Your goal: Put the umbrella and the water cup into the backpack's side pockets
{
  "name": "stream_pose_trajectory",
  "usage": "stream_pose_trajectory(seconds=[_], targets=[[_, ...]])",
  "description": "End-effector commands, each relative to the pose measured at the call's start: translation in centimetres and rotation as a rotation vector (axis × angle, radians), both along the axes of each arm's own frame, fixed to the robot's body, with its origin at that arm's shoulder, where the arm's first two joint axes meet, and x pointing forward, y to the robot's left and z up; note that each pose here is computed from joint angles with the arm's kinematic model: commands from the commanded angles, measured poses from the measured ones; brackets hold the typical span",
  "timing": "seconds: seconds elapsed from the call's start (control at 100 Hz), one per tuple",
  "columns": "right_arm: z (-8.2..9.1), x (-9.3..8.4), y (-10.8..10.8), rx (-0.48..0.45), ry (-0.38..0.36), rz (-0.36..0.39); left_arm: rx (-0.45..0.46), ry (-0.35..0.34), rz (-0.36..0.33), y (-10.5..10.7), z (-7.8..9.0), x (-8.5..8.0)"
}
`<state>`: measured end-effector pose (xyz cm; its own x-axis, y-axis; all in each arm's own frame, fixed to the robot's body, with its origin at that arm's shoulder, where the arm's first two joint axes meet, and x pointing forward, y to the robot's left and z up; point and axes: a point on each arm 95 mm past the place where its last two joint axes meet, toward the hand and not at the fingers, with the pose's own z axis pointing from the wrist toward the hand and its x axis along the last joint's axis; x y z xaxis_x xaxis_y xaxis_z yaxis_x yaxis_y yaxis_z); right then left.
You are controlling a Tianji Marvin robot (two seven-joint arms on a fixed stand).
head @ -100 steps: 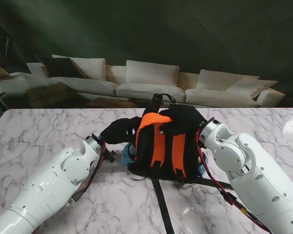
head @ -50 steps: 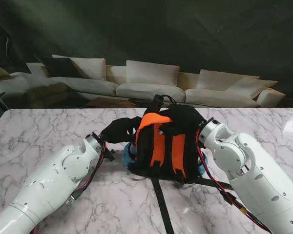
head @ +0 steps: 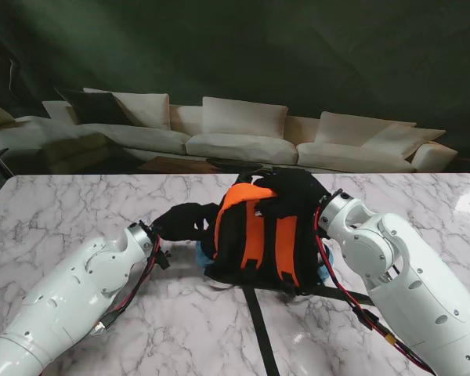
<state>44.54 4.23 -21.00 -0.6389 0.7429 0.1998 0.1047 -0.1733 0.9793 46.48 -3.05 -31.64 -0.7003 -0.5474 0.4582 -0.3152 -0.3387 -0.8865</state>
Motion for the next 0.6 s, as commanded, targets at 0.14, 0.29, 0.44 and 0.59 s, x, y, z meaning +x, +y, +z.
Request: stream_pose_trajectory(seconds=[0.14, 0.29, 0.44, 0.59], targets=[[-0.6, 0.0, -0.2, -0.011, 0.014, -0.009, 0.099, 0.053, -0.003, 1.8, -2.3, -1.1], [-0.6, 0.0, -0.1, -0.013, 0.015, -0.007, 0.118, 0.050, 0.022, 2.7, -2.1, -1.1], [-0.6, 0.0, 0.0, -0.014, 0.015, -0.007, 0.125, 0.031, 0.034, 3.3, -1.1, -1.1], [-0.6, 0.0, 0.0, -0.015, 0.016, -0.006, 0.103, 0.022, 0.055, 3.6, -0.3, -1.0]])
